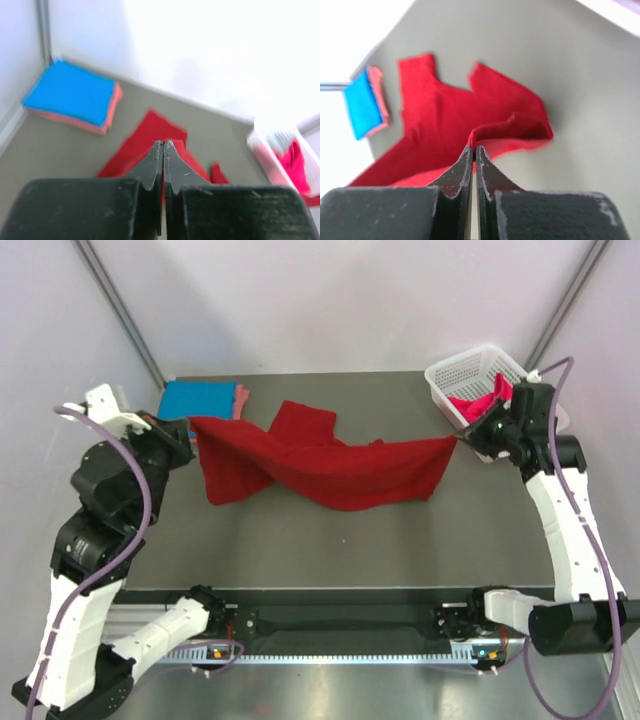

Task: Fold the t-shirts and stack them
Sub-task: Flatten the tshirt out

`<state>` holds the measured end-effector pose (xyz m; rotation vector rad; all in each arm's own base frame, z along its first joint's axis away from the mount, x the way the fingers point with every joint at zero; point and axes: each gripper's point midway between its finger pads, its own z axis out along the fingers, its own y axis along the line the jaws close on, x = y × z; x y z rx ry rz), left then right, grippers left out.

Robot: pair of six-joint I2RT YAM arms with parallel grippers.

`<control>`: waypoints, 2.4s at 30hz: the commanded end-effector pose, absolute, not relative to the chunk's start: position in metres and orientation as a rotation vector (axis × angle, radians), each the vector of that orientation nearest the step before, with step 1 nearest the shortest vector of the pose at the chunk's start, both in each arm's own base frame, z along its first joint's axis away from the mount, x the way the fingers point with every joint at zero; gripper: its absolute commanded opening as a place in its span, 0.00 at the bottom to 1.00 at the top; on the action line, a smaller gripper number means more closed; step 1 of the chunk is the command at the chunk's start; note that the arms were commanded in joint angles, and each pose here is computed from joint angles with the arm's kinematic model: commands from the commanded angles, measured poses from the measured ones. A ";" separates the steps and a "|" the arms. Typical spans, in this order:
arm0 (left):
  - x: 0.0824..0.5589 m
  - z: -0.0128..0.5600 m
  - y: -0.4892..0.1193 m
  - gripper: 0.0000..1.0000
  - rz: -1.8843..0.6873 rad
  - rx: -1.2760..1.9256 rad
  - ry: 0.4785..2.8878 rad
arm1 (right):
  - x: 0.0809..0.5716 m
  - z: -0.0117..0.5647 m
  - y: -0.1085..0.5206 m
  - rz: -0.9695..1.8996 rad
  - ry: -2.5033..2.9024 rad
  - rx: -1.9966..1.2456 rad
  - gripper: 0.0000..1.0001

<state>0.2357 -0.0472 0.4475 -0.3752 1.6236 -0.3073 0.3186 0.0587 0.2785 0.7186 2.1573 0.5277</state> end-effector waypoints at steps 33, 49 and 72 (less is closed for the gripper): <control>0.134 0.786 -0.018 0.00 -0.377 -0.119 0.555 | 0.274 0.671 0.050 0.557 1.137 0.177 0.00; 0.060 0.777 -0.013 0.00 -0.525 -0.020 0.448 | 0.181 0.656 0.052 0.600 1.067 0.158 0.00; 0.521 0.262 -0.037 0.00 -0.004 -0.255 1.664 | 0.558 0.230 0.092 0.535 1.789 0.278 0.00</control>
